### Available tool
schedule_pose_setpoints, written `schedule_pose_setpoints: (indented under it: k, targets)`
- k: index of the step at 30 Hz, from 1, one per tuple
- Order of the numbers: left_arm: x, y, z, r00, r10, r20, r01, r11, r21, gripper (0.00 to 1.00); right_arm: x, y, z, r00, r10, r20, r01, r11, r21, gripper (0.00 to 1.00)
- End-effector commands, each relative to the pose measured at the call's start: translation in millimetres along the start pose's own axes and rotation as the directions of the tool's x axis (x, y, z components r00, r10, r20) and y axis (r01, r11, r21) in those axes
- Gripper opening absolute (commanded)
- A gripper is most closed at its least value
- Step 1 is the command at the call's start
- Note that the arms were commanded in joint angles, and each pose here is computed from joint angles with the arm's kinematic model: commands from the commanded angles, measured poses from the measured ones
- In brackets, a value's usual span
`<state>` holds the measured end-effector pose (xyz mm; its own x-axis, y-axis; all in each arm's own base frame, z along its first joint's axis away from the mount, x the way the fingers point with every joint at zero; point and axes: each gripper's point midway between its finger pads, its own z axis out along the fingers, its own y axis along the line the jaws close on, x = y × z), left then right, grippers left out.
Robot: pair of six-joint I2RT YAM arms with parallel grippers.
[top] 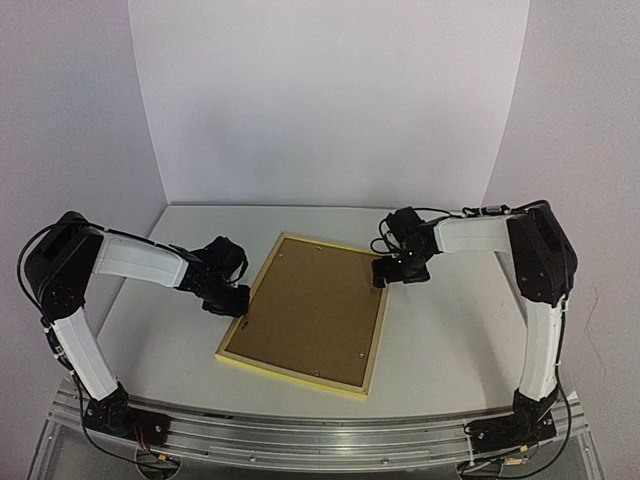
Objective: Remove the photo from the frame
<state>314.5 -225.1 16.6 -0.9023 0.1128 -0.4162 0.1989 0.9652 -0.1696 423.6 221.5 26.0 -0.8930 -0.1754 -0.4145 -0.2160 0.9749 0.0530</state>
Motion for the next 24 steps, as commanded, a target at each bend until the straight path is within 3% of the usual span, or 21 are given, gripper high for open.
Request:
schedule_pose_setpoints:
  k: [1,4,6,12,17,24]
  targets:
    - [8,20,14,0.997,0.060,-0.048,-0.064,0.993,-0.101,0.00,-5,28,-77,0.931,-0.328,0.159,0.348,0.930,-0.119,0.98]
    - [5,18,15,0.994,0.099,-0.047,-0.103,0.990,-0.101,0.00,43,92,-95,0.774,-0.581,0.251,0.632,0.696,-0.340,0.98]
    - [-1,16,15,0.992,0.119,-0.041,-0.122,0.988,-0.096,0.00,69,121,-96,0.693,-0.661,0.287,0.713,0.573,-0.405,0.98]
    - [-4,13,19,0.991,0.121,-0.055,-0.126,0.988,-0.095,0.00,112,185,-90,0.540,-0.774,0.330,0.804,0.359,-0.474,0.98]
    - [-5,12,18,0.991,0.118,-0.055,-0.123,0.988,-0.097,0.00,134,207,-76,0.459,-0.825,0.329,0.833,0.271,-0.483,0.98]
    - [-7,13,19,0.989,0.131,-0.062,-0.137,0.985,-0.106,0.00,136,201,-54,0.427,-0.860,0.279,0.851,0.278,-0.445,0.98]
